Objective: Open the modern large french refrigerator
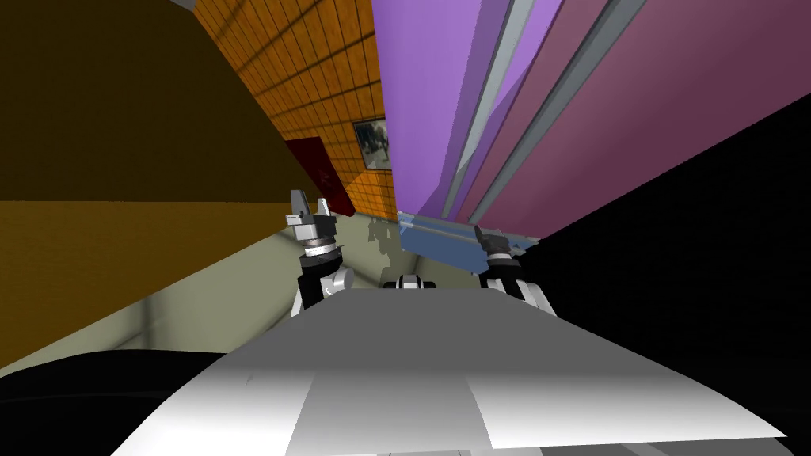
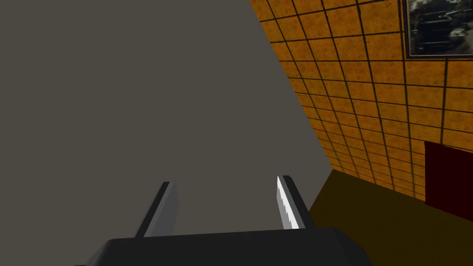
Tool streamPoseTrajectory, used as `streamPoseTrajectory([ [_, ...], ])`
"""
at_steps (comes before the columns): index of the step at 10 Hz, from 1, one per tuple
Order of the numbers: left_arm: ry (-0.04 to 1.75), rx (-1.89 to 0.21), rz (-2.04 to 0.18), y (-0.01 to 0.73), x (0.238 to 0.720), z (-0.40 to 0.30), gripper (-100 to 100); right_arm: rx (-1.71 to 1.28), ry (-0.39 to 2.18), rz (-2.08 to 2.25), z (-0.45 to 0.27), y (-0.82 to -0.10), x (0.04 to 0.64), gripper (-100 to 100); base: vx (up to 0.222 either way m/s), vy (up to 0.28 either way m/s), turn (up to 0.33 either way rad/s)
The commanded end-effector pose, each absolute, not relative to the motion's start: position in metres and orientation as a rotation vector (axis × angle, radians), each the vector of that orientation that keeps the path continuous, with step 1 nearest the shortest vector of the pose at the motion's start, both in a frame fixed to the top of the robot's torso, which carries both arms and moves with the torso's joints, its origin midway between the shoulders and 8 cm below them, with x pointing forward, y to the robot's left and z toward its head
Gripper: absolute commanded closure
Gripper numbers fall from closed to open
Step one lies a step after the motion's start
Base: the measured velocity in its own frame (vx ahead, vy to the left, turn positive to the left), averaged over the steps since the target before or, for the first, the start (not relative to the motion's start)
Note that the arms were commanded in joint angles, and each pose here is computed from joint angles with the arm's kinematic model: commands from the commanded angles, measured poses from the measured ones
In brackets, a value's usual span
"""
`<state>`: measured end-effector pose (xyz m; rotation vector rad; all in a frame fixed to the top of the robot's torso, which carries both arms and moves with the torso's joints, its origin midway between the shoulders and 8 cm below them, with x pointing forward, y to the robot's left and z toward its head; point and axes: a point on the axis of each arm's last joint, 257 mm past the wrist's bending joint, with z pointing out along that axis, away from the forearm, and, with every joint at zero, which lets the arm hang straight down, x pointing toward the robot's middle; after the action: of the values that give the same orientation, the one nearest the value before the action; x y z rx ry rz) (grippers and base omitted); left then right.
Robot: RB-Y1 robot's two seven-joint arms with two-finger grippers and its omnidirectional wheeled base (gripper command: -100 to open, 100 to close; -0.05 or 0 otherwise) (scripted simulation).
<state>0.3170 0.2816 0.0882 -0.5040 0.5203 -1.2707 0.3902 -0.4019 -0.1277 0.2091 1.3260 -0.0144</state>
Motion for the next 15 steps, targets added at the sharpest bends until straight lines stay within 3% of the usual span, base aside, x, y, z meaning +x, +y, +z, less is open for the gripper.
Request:
streamPoseTrajectory([
  [1,0.520,-0.504,-1.271,0.282,0.317,0.088,0,0.161,1.370,-0.126,-0.141,-0.417,0.389,-100,0.084,0.090,0.028],
  [15,0.520,-0.504,-1.271,0.282,0.317,0.088,0,-0.168,1.619,-0.753,-0.221,-0.511,0.366,-100,0.088,0.085,0.062],
])
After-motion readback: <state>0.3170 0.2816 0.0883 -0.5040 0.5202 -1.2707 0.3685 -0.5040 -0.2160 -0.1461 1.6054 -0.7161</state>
